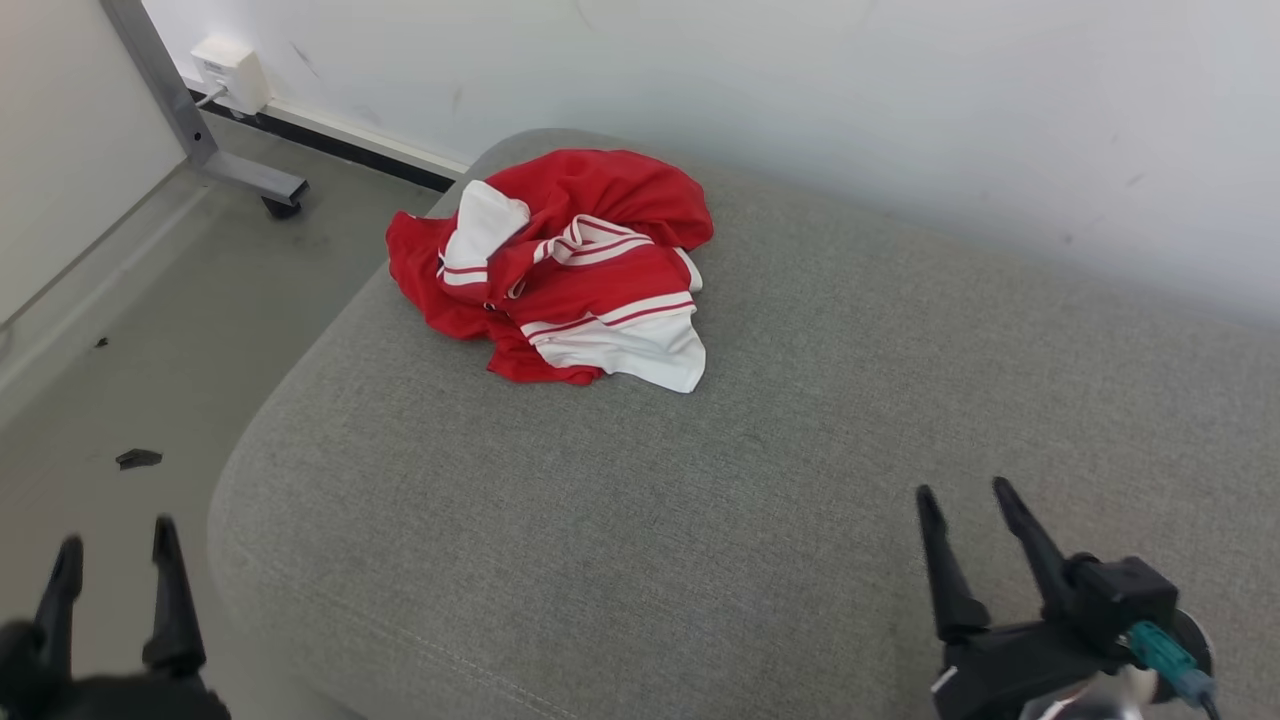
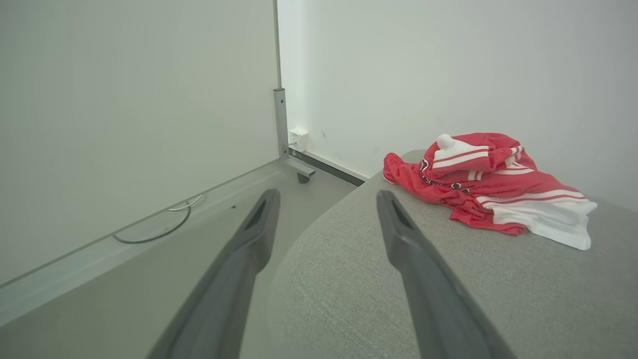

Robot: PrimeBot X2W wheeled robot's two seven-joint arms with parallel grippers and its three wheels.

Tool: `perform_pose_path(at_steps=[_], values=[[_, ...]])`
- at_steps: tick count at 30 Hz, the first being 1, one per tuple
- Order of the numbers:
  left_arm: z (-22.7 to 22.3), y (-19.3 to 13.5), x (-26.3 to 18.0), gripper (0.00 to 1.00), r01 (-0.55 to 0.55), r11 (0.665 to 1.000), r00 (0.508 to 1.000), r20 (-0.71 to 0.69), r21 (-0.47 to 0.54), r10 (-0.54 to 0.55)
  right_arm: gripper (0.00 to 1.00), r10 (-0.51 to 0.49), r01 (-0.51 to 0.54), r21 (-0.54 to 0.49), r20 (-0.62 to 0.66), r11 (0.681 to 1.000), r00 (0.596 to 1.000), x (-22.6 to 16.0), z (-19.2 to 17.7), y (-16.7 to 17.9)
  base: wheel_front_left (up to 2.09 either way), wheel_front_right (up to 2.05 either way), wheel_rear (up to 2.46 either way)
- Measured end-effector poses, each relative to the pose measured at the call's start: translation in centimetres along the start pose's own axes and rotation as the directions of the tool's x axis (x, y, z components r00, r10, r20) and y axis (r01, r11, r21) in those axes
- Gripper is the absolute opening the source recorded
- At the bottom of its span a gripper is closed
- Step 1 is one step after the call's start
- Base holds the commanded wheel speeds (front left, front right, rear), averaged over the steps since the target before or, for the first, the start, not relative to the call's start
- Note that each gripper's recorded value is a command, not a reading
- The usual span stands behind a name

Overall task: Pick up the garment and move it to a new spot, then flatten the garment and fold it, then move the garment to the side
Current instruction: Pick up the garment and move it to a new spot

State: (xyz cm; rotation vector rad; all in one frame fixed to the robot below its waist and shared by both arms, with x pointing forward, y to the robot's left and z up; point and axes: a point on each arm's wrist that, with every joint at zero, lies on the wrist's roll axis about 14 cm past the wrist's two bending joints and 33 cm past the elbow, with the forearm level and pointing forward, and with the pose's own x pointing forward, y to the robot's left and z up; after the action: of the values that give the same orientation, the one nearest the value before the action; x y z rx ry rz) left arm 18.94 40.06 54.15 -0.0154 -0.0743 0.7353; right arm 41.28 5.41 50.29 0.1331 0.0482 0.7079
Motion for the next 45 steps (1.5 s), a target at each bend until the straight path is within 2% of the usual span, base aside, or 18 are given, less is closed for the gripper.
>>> perform_pose_path(at_steps=[6, 14, 19, 23, 24, 28, 34, 40, 45], values=[[2.7, -2.4, 3.4, 1.00, 0.088, 0.996, 0.994, 0.060, 0.003, -0.088, 1.00, -0.083, 0.083, -0.012, -0.011, 0.996, 0.996, -1.2, -0.6, -2.9, 0.00, 0.00, 0.00], [11.0, -5.3, 10.3, 1.00, 0.184, 0.983, 0.945, 0.274, 0.000, -0.177, 1.00, -0.151, 0.155, -0.077, 0.054, 0.985, 0.987, -1.1, 2.1, -5.7, 0.00, 0.00, 0.00], [15.0, -8.9, 15.1, 1.00, 0.250, 0.968, 0.904, 0.351, 0.032, -0.245, 1.00, -0.250, 0.256, -0.083, 0.075, 0.963, 0.965, -2.2, 2.4, -9.5, 0.00, 0.00, 0.00], [14.9, -12.5, 19.3, 1.00, 0.300, 0.953, 0.899, 0.325, 0.033, -0.295, 1.00, -0.342, 0.347, -0.077, 0.064, 0.935, 0.937, -4.0, 1.5, -12.8, 0.00, 0.00, 0.00], [13.5, -14.7, 21.2, 1.00, 0.330, 0.943, 0.902, 0.279, 0.045, -0.329, 1.00, -0.384, 0.387, -0.076, 0.045, 0.919, 0.922, -5.0, 0.6, -14.3, 0.00, 0.00, 0.00], [9.4, -19.0, 24.1, 1.00, 0.390, 0.920, 0.905, 0.163, 0.048, -0.393, 1.00, -0.448, 0.447, -0.076, 0.005, 0.891, 0.894, -6.7, -1.1, -16.4, 0.00, 0.00, 0.00], [0.3, -23.7, 26.1, 1.00, 0.450, 0.893, 0.891, -0.092, 0.034, -0.445, 1.00, -0.509, 0.504, -0.096, -0.039, 0.858, 0.860, -8.2, -2.8, -18.7, 0.00, 0.00, 0.00], [-8.3, -27.1, 24.2, 1.00, 0.538, 0.843, 0.789, -0.359, 0.014, -0.498, 1.00, -0.549, 0.541, -0.110, -0.067, 0.834, 0.833, -9.7, -3.6, -19.9, 0.00, 0.00, 0.00], [-13.5, -25.9, 21.8, 1.00, 0.544, 0.839, 0.683, -0.576, -0.007, -0.448, 1.00, -0.560, 0.552, -0.111, -0.073, 0.827, 0.825, -10.3, -3.7, -20.1, 0.00, 0.00, 0.00]])
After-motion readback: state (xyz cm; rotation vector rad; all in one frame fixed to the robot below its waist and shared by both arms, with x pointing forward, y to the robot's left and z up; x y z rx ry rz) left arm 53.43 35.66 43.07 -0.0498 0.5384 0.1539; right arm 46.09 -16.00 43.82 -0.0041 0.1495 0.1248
